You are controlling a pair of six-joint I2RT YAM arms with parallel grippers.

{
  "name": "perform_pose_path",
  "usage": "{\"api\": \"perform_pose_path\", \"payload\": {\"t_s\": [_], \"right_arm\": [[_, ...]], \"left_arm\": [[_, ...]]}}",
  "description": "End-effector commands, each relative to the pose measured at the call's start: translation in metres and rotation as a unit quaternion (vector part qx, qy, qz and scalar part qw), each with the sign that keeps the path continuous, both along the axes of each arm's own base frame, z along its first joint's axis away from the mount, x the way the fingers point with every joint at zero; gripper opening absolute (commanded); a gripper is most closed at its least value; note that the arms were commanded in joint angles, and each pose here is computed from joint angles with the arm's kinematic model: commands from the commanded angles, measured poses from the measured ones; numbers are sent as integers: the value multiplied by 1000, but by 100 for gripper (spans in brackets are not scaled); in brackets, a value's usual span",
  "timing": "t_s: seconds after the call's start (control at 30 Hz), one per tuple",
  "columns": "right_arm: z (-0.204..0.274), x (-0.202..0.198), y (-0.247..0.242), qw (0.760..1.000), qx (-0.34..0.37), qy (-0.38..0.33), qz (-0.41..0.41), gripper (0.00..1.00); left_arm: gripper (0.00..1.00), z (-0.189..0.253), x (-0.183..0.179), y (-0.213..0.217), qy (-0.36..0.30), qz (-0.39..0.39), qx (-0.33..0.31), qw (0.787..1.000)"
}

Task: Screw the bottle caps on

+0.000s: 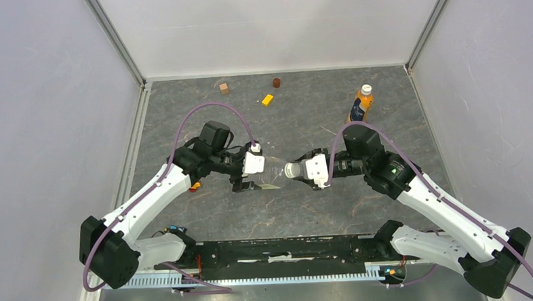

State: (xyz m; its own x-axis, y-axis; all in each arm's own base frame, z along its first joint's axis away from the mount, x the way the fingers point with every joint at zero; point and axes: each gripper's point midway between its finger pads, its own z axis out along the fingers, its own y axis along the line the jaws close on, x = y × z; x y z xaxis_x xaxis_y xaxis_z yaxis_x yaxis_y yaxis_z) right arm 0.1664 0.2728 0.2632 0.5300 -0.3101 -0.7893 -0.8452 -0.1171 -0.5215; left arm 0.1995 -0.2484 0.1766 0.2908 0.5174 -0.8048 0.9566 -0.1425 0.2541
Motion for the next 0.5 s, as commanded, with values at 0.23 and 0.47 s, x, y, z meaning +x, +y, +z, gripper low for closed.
{"api": "perform_pose_path", "payload": {"t_s": [0.23,0.47], "right_arm": [[-6,6,6,998,3,52,-28,31],[-10,23,21,980,28,168,-99,4]], "left_arm": [[25,36,16,-12,-83,0,-61,995],[23,64,49,-15,-217,87,-123,965]]}}
